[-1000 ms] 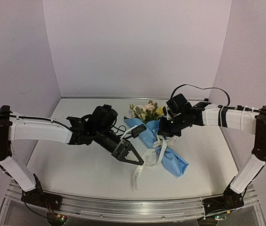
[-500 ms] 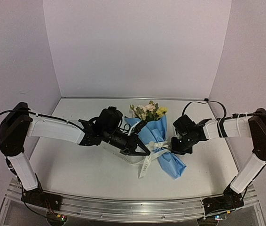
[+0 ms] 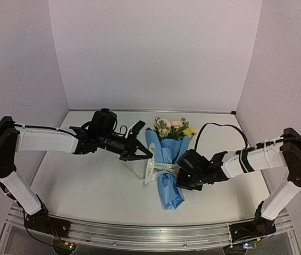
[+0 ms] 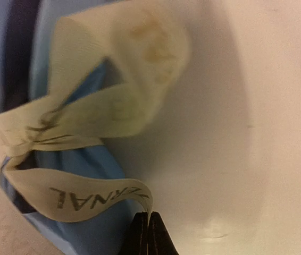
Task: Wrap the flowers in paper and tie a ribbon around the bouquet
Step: Cross the half-tied ribbon over the folded bouquet.
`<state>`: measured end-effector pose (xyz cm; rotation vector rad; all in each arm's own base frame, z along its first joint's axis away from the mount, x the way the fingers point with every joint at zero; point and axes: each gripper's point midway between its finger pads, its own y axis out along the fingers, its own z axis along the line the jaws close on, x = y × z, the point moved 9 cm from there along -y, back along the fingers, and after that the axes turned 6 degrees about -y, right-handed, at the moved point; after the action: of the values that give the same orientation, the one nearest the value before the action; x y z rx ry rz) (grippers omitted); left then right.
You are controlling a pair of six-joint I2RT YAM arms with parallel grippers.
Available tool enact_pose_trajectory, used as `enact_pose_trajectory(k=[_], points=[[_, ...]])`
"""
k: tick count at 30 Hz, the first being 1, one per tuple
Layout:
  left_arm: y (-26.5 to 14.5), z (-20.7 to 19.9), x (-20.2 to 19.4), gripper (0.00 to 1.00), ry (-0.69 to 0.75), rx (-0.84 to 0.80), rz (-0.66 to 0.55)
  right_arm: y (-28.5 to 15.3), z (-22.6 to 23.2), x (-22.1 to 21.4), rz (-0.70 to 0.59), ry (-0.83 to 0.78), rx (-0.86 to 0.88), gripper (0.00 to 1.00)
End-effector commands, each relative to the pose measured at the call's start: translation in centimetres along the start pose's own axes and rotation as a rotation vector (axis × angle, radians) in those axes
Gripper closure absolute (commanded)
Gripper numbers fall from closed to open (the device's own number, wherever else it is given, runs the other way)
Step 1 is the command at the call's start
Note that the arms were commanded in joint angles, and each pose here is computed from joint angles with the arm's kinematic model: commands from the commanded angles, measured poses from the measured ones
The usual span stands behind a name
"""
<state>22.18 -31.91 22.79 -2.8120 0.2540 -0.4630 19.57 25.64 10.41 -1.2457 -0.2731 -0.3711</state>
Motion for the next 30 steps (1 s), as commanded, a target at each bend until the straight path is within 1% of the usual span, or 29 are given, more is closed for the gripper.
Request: enact_pose_trajectory(k=[1,6,8,10,11,12,16,19,22,24,26,28,30], points=[[-3.9,-3.1,-0.3,1.0,0.055,-0.069,-0.019,-1.3,5.2,3.4,-0.121,0.084,0.074,1.0],[-5.1,-4.8,-0.5,1.0,0.004,-0.166,-0.028,-4.3,6.3,5.9,-0.124,-0.067,-0.048,1.0],[-5.1,-4.7,-0.5,1.0,-0.063,-0.192,-0.058,-4.6,6.0,6.7,-0.107,-0.083,-0.042,1.0],[-5.0,-4.2,-0.6,1.0,-0.144,-0.231,-0.102,-4.4,5.9,7.8,-0.061,-0.082,-0.002,1.0],[-4.7,-3.9,-0.8,1.0,-0.212,-0.258,-0.115,-4.2,6.0,8.3,-0.039,-0.088,0.017,1.0],[-4.4,-3.7,-0.9,1.0,-0.246,-0.28,-0.14,-3.9,6.2,8.7,-0.016,-0.1,0.039,1.0],[-1.9,-3.2,-1.3,1.0,-0.321,-0.29,-0.198,-2.9,7.1,9.8,0.046,-0.157,0.104,1.0],[0.5,-2.5,-1.9,1.0,-0.392,-0.278,-0.235,-2.3,6.7,10.6,0.075,-0.152,0.126,1.0],[2.3,-1.8,-2.6,1.0,-0.448,-0.298,-0.278,-1.4,6.5,11.3,0.126,-0.153,0.185,1.0],[4.2,-2.1,-2.6,1.0,-0.431,-0.292,-0.258,-1.0,6.5,11.8,0.158,-0.152,0.223,1.0],[6.6,-3.0,-2.4,1.0,-0.371,-0.262,-0.198,-0.7,6.3,12.1,0.175,-0.151,0.238,1.0],[9.0,-2.6,-3.0,1.0,-0.352,-0.19,-0.144,-0.6,6.2,12.4,0.18,-0.157,0.25,1.0],[10.9,-2.0,-3.5,1.0,-0.353,-0.152,-0.102,-0.5,6.2,12.7,0.186,-0.161,0.264,1.0]])
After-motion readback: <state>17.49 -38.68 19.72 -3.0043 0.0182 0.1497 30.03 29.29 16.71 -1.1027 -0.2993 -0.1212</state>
